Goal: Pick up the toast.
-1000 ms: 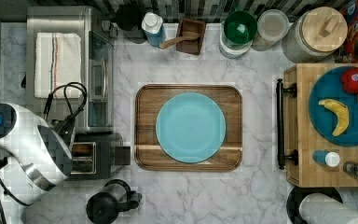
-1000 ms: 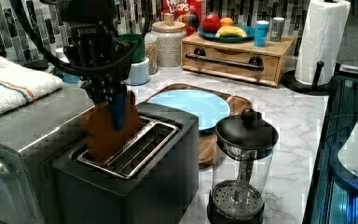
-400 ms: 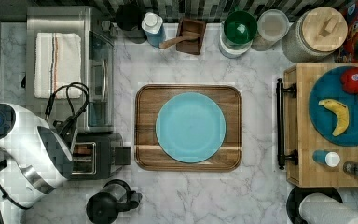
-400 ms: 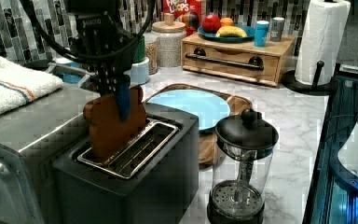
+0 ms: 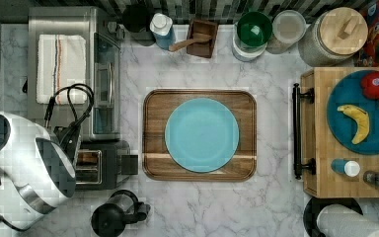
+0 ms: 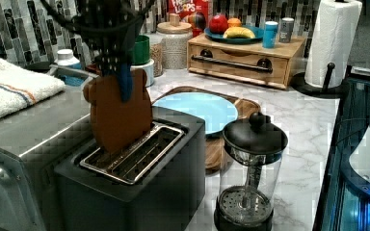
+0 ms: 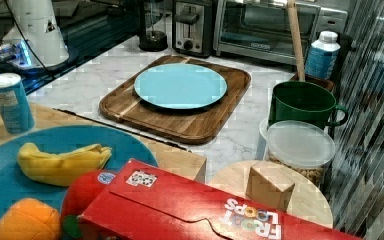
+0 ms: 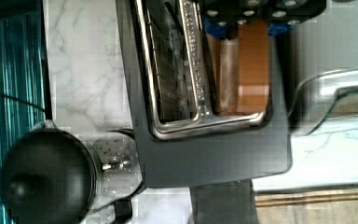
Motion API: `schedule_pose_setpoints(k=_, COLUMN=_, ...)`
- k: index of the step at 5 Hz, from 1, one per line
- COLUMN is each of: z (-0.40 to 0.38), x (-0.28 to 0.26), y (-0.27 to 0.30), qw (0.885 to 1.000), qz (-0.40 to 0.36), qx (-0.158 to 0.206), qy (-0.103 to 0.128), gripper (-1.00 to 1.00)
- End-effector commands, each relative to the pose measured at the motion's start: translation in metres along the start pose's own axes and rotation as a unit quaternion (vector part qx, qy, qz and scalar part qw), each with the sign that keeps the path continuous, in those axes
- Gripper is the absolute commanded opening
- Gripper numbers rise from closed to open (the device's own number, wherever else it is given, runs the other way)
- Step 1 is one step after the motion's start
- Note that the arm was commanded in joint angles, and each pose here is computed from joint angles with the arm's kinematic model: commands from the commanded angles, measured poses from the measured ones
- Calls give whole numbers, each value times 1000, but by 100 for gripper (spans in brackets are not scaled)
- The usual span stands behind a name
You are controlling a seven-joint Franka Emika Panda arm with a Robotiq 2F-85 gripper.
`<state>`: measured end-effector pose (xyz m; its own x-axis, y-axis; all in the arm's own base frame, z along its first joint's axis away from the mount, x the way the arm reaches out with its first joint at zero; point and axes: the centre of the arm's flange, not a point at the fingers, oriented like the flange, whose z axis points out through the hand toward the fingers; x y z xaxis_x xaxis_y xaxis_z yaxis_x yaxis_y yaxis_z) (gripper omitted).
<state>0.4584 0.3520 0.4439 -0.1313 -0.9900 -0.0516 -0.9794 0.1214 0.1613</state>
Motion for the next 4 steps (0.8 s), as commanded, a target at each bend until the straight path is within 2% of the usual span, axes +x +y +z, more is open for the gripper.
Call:
schedule_pose_setpoints(k=1, z=-131, x=42, y=4, qw=993, qz=-77, qx=61, qy=-72, gripper=-100)
schedule_pose_setpoints(k=4, z=-105, x=247, y=-52, qw=994, qz=-52, qx=84, qy=-54, gripper=-100)
